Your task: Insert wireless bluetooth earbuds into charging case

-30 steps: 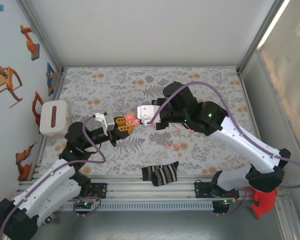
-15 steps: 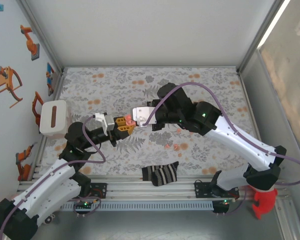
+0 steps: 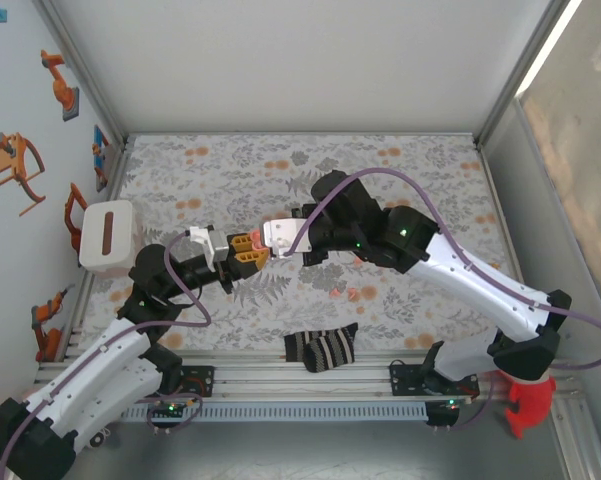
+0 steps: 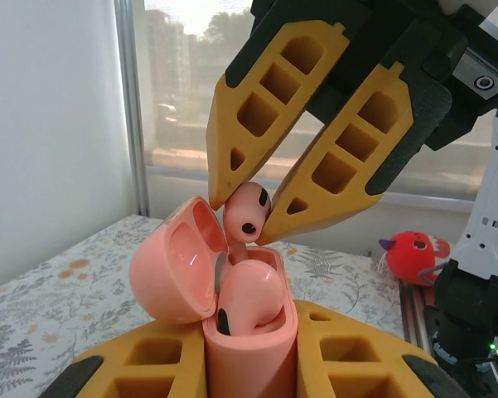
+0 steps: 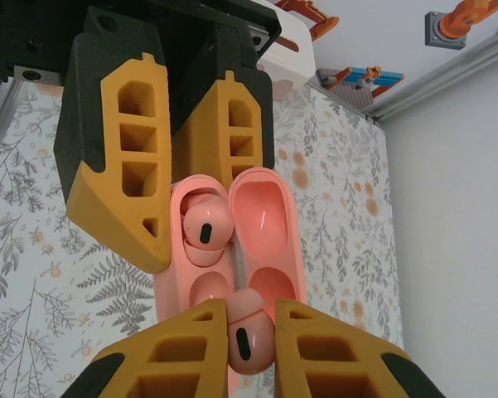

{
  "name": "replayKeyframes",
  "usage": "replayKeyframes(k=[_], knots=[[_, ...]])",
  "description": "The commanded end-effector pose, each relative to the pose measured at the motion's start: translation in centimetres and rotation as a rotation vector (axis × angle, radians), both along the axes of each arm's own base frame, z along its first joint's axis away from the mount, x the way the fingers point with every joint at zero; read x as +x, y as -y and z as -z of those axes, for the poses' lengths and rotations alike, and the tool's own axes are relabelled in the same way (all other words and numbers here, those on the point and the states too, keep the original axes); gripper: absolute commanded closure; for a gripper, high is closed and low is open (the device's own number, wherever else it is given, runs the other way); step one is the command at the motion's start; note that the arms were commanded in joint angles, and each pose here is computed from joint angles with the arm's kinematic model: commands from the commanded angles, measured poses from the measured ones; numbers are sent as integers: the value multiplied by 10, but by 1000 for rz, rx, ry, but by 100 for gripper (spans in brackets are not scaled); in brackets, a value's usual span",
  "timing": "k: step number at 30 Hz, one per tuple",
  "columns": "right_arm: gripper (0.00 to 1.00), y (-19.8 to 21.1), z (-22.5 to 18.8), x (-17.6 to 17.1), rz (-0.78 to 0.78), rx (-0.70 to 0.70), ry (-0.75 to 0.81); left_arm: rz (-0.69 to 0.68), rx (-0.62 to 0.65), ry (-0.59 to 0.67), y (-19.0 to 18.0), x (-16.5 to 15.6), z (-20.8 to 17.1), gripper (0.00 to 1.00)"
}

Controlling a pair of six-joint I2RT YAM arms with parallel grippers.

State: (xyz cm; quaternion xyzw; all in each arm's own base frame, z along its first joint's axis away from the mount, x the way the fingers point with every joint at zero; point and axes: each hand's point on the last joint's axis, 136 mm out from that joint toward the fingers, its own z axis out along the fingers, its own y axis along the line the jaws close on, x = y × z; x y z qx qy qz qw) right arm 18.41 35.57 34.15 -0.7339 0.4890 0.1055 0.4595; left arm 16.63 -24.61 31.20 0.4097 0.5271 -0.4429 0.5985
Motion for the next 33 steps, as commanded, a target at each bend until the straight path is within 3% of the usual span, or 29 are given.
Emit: replayKeyframes(k=[1,33], knots=[[85,-4,4,-1,-14,-2,1,29,-45,53,-1,-10,-24,100],[72,-6,1,-14,-28,37,-98,16,-48,63,-4,-11,-23,100]])
